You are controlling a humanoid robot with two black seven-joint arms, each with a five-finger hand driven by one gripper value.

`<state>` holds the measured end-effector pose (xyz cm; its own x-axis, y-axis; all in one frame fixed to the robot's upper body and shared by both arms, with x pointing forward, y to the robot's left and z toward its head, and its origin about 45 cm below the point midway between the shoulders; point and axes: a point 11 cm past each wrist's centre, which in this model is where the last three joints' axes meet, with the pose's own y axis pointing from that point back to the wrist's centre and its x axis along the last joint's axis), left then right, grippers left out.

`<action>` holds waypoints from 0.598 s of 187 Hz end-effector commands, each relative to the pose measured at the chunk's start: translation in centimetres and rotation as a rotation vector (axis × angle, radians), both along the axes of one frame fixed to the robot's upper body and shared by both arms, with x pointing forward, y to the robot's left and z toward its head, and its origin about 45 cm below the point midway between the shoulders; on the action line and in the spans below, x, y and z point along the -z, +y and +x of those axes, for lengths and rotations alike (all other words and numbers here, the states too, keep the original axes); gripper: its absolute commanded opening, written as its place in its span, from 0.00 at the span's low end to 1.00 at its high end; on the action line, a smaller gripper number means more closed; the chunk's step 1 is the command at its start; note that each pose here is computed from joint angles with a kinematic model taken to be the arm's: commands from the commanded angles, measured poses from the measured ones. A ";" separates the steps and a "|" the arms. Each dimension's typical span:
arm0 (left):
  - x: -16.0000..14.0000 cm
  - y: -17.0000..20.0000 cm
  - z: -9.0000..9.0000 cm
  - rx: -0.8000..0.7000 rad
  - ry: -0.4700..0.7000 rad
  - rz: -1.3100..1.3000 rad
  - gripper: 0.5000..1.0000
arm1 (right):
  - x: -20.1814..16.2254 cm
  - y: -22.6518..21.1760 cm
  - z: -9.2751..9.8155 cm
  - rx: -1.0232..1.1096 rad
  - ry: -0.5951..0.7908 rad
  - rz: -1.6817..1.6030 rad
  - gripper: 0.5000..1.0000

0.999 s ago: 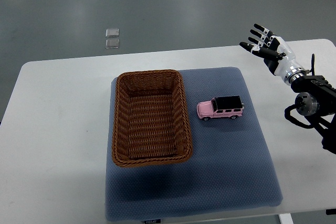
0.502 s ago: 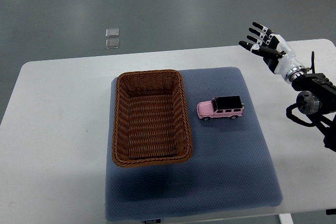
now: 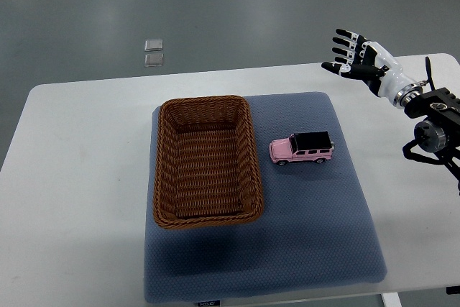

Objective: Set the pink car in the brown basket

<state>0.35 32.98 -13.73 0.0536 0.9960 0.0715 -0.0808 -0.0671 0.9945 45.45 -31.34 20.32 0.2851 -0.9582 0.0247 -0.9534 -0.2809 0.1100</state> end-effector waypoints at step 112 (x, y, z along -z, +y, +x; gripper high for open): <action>0.0 0.0 0.0 0.000 0.000 0.000 1.00 | -7.6 6.3 0.0 -0.670 -0.125 -0.796 0.82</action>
